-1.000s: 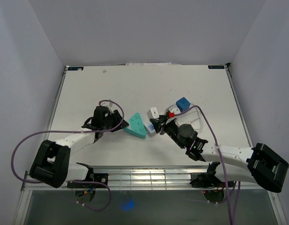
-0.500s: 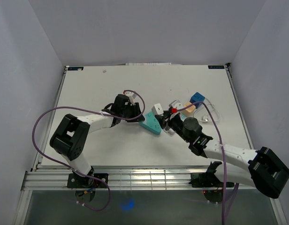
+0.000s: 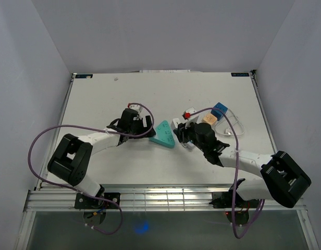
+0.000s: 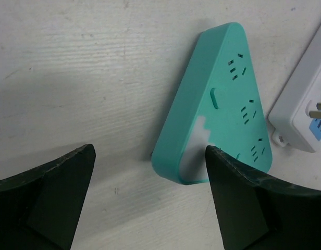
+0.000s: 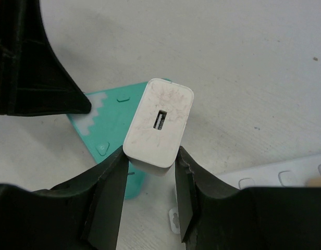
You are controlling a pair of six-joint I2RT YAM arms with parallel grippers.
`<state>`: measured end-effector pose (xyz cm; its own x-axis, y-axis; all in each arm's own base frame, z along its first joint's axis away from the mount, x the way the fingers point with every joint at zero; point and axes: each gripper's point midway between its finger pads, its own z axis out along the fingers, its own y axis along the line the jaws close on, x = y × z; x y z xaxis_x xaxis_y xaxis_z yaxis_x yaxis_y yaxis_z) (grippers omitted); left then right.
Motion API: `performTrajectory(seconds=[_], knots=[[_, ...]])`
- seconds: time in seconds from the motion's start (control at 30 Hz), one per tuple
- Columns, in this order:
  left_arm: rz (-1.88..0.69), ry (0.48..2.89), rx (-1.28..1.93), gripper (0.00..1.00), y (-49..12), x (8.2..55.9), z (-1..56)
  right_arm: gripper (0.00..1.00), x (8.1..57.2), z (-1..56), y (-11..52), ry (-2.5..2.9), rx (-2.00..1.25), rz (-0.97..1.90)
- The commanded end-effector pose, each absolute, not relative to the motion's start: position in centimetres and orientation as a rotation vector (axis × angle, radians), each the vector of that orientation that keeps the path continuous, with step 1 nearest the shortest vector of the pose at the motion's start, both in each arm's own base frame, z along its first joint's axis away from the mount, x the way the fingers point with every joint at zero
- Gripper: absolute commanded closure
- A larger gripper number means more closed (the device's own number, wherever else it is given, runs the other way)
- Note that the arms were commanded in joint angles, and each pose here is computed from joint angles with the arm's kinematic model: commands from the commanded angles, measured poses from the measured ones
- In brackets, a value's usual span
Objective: Insert the plug
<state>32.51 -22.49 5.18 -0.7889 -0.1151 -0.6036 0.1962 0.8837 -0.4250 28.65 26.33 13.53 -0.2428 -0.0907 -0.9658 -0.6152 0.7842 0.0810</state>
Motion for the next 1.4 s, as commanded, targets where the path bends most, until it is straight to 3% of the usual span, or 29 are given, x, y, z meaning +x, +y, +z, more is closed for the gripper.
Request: performTrajectory(seconds=[0.0, 0.4, 0.7, 1.13, 1.37], knots=[[-0.579, 2.354, -0.007, 0.02, -20.9, 32.4, 7.0, 0.92, 30.6, 15.7, 26.4, 1.755, -0.456, 0.503], [-0.914, 2.168, -0.002, 0.06, -23.0, 29.0, 12.2, 0.92, 32.0, 11.0, 27.8, 1.939, -0.527, 0.420], [-1.081, 2.276, -0.019, 0.10, -25.2, 27.9, 9.4, 0.92, 29.5, 9.4, 30.5, 2.045, -0.530, 0.559], [-0.933, 2.251, -0.105, 0.11, -23.7, 31.4, 8.4, 0.92, 22.5, 9.1, 33.0, 2.045, -0.696, 0.875], [-0.913, 2.156, -0.233, 0.10, -19.8, 32.5, 10.5, 0.92, 23.0, 11.9, 32.0, 1.923, -0.677, 0.842]])
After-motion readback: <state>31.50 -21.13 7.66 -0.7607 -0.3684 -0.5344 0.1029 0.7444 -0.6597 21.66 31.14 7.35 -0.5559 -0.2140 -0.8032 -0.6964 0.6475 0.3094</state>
